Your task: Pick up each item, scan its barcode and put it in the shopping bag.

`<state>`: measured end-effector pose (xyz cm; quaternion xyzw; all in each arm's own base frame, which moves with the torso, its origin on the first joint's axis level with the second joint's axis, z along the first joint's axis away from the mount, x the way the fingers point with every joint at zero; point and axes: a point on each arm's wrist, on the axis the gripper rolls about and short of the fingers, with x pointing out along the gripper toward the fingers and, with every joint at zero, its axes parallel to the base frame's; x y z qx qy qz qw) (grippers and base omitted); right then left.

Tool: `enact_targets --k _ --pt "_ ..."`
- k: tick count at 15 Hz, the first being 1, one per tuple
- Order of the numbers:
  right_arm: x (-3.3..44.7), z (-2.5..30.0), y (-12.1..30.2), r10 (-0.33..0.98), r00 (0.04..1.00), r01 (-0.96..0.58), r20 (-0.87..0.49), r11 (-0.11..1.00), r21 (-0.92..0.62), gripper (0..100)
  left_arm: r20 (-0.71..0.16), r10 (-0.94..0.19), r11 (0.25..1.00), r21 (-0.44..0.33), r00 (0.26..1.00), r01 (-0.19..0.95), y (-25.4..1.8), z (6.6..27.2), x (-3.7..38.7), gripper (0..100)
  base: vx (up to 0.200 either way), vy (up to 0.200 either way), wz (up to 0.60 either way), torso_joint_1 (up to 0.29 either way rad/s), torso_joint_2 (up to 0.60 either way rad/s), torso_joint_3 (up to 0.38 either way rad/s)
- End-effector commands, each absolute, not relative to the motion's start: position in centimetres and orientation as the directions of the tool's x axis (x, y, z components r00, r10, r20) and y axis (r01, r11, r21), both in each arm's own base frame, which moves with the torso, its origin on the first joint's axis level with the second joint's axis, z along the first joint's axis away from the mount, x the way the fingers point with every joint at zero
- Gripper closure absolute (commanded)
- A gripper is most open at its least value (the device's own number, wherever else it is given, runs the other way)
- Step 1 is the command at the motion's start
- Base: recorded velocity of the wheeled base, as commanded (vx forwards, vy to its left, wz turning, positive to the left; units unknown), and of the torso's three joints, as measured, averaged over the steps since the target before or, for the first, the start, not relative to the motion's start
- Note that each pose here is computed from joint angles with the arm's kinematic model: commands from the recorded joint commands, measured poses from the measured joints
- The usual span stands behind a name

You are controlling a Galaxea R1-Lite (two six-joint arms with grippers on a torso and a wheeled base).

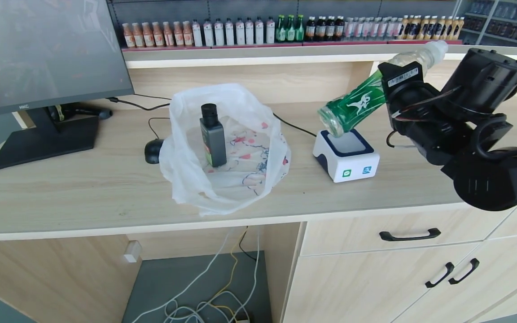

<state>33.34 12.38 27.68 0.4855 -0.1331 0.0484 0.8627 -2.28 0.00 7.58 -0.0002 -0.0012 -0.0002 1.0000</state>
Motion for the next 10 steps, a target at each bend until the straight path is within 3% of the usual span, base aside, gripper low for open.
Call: enact_targets --k 1,10 --pt "33.4 27.7 11.7 -0.064 0.963 -0.198 0.261 0.485 0.852 100 0.003 0.000 1.000 0.000 1.000 0.000 0.0 7.6 -2.3 0 0.000 0.000 0.00 0.000 0.00 0.000" --pt "34.4 25.6 11.2 -0.079 0.986 -0.121 0.150 0.286 0.951 100 0.005 0.000 1.000 0.000 1.000 0.000 0.0 7.6 -2.3 0 0.000 0.000 0.00 0.000 0.00 0.000"
